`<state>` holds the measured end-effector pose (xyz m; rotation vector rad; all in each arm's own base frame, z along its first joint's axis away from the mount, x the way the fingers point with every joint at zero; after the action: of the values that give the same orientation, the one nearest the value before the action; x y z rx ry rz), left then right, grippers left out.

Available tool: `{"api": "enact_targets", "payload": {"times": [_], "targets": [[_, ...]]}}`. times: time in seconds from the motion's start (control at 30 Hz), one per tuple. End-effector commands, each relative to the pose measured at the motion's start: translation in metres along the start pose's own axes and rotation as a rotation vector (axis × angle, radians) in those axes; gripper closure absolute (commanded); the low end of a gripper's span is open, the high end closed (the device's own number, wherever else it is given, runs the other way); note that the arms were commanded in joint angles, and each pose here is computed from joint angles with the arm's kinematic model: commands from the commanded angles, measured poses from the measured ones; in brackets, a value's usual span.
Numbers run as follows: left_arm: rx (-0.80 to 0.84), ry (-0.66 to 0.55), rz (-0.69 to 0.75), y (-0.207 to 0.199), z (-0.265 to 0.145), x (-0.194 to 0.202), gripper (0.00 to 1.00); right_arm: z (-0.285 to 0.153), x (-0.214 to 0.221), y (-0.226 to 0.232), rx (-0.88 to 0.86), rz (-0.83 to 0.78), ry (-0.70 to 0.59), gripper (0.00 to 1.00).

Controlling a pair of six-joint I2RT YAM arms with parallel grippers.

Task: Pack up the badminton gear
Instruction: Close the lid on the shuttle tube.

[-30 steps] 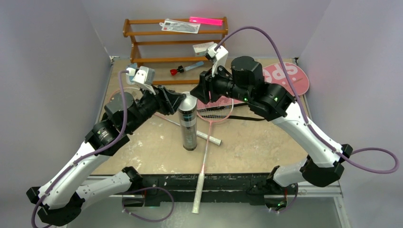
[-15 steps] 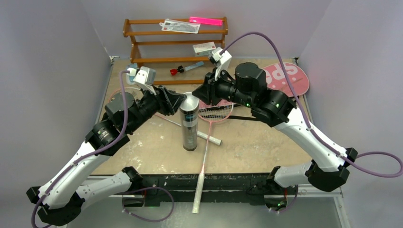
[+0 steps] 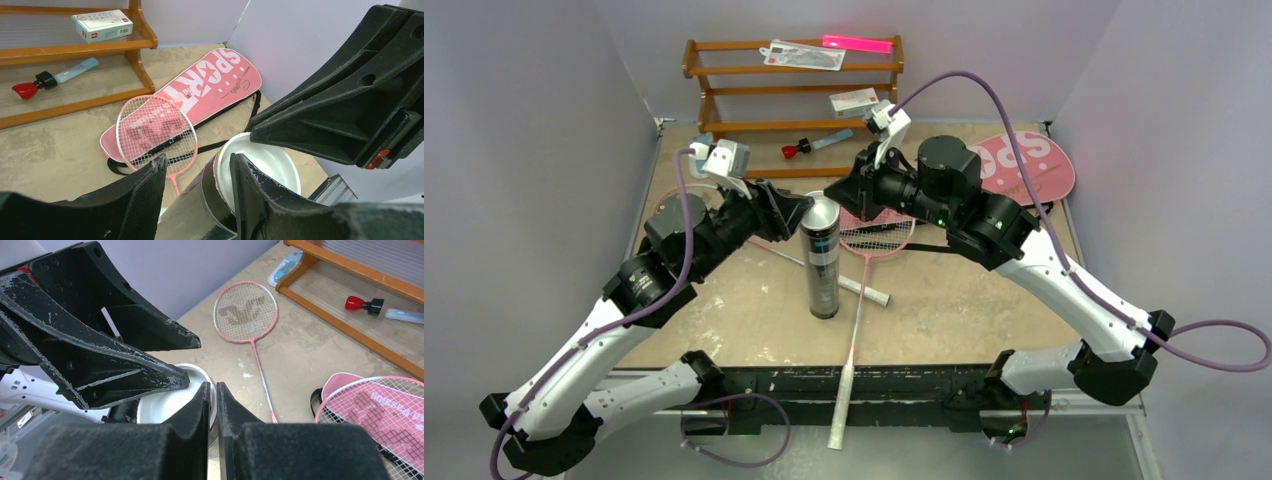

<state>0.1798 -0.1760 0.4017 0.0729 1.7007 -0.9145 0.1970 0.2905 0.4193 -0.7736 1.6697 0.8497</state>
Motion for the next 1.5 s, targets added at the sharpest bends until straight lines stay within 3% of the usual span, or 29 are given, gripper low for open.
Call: {"api": "enact_targets", "payload": {"times": [0.0, 0.23, 0.93, 1.03, 1.1, 1.27, 1.47], "targets": [[-0.021, 0.015, 0.032, 0.003, -0.003, 0.000, 0.52, 0.004, 0.033, -0.001, -0.009, 0.029, 0.111, 0.92], [-0.029, 0.022, 0.035, 0.004, -0.002, 0.000, 0.52, 0.005, 0.041, 0.005, -0.039, 0.035, 0.157, 1.00], [-0.033, 0.062, 0.050, 0.004, 0.002, 0.004, 0.52, 0.004, 0.072, 0.012, 0.037, 0.003, 0.262, 1.00], [-0.037, 0.068, 0.050, 0.005, 0.004, 0.005, 0.52, 0.000, 0.063, 0.011, 0.050, -0.005, 0.242, 0.84], [-0.036, 0.071, 0.050, 0.005, 0.004, 0.006, 0.52, -0.004, 0.054, 0.010, 0.070, -0.012, 0.232, 0.80], [-0.044, 0.087, 0.052, 0.005, 0.006, 0.008, 0.52, -0.007, 0.028, 0.009, 0.095, -0.056, 0.195, 0.80], [-0.056, 0.091, 0.054, 0.008, 0.004, 0.009, 0.52, -0.001, 0.048, 0.007, 0.076, -0.061, 0.215, 0.78]]}}
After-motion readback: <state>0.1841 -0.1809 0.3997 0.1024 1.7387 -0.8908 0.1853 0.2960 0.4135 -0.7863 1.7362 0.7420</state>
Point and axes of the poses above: each gripper's point midway between its finger pads, its own z axis out along the fingers, its own y axis along the line the jaws close on, x = y × z, the point moved 6 cm from there along -z, back along the fingers, and after that the axes turned 9 degrees about -z, right-handed, at the moved point
